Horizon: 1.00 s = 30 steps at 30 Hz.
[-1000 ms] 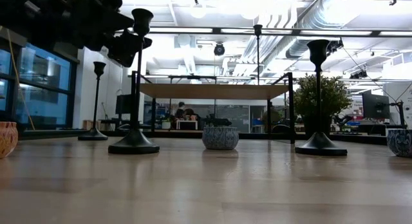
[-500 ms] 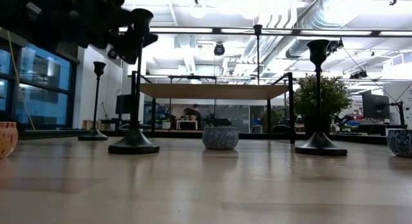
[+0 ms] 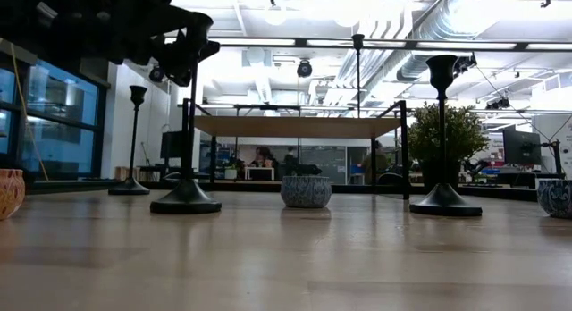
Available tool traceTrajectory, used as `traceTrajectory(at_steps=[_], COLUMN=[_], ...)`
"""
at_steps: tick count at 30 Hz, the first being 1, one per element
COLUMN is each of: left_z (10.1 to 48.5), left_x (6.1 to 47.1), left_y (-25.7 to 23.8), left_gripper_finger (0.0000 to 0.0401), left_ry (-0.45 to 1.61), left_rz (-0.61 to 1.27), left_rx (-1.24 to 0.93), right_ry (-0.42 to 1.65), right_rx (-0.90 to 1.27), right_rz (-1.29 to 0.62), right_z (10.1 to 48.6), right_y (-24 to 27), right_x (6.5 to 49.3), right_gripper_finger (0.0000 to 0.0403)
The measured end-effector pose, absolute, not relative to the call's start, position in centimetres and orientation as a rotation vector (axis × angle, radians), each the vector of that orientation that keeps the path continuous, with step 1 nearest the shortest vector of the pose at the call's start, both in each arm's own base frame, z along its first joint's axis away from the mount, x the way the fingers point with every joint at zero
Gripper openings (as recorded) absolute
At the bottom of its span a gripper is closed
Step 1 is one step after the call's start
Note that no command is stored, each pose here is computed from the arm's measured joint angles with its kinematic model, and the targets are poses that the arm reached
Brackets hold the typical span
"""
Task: Pick & Place candle stick holders
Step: Put the black candle holder on the shelf
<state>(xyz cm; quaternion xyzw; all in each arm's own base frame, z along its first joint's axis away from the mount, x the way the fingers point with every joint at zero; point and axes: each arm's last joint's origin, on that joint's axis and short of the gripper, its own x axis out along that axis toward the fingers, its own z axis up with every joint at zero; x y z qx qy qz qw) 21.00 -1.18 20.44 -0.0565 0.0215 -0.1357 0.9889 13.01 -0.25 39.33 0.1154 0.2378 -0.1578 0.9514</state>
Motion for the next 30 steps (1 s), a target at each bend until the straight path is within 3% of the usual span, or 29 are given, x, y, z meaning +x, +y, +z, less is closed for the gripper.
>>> traceTrajectory(at_steps=[15,30], left_z=[21.0,20.5], left_x=[23.6,23.6], left_y=[-1.5,-1.6], left_gripper_finger=[0.0246,0.0245], left_ry=[0.07,0.124], left_rz=[-0.312,-0.345], left_rx=[-0.089,-0.098], right_ry=[0.483,0.492], right_rx=[0.238,0.234], right_rz=[-0.318,-0.318], right_z=[39.3,39.3], right_y=[-0.2,-0.2], right_x=[13.0,13.0], right_gripper_finger=[0.0222,0.0222])
